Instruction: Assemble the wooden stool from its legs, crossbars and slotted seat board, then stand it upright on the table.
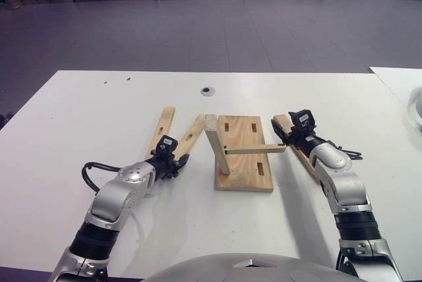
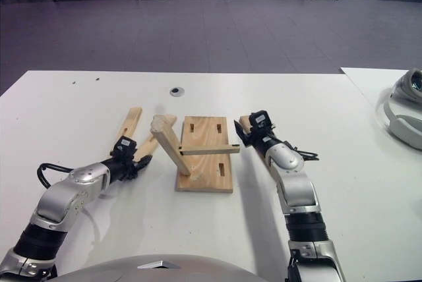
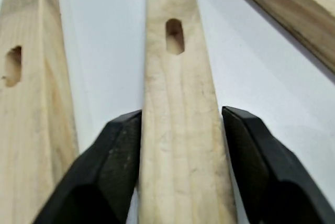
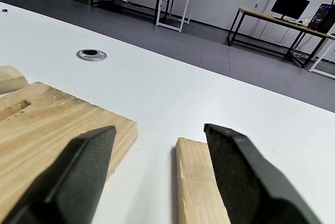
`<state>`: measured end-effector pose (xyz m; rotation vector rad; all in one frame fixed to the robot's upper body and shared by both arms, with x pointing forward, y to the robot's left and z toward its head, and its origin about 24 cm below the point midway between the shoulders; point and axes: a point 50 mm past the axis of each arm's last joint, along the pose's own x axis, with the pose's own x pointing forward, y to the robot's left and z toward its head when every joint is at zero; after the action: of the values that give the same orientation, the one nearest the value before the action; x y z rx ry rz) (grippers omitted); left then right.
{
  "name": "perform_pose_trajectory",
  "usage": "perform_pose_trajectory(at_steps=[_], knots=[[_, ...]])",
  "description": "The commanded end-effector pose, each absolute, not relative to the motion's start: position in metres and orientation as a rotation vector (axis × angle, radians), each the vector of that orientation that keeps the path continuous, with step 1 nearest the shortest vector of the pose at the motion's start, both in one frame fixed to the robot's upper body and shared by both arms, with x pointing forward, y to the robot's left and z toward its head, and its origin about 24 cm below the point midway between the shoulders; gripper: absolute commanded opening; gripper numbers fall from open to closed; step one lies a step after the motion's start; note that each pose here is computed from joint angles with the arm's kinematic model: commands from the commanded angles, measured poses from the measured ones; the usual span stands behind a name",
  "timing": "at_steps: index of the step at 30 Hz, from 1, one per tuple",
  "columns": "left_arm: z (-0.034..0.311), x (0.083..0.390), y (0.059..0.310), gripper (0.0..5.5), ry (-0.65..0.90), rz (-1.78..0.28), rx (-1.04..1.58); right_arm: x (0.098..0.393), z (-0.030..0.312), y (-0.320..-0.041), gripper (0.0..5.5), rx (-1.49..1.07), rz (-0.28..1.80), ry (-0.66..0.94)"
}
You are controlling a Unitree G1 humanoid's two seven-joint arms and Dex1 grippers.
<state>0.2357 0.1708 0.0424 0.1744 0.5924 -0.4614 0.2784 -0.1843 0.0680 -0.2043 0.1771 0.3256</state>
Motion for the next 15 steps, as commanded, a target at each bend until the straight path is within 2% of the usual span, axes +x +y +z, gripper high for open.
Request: perform_pose_trajectory(at_steps=[1,4,7,11,15], knots=[[0.066,0.248,0.173,2.08,0.464,-0.437,0.164,0.282,0.077,-0.183,3.15,-0.110,0.346,0.150],[0.133,0.264,0.153,2.08,0.135,-0.572,0.089,0.295,0.124,-0.183,3.15,0.182,0.451,0.009],[0.175,0.277,0.148,2.08,-0.061,-0.665,0.096,0.306,0.184,-0.174,3.15,0.436,0.608,-0.183],[0.194,0.287,0.140,2.08,-0.205,-0.791,0.195,0.310,0.235,-0.144,3.15,0.654,0.810,-0.339],[0.198,0.285,0.126,2.08,-0.303,-0.881,0.214,0.311,0.243,-0.131,3.15,0.729,0.860,-0.350]])
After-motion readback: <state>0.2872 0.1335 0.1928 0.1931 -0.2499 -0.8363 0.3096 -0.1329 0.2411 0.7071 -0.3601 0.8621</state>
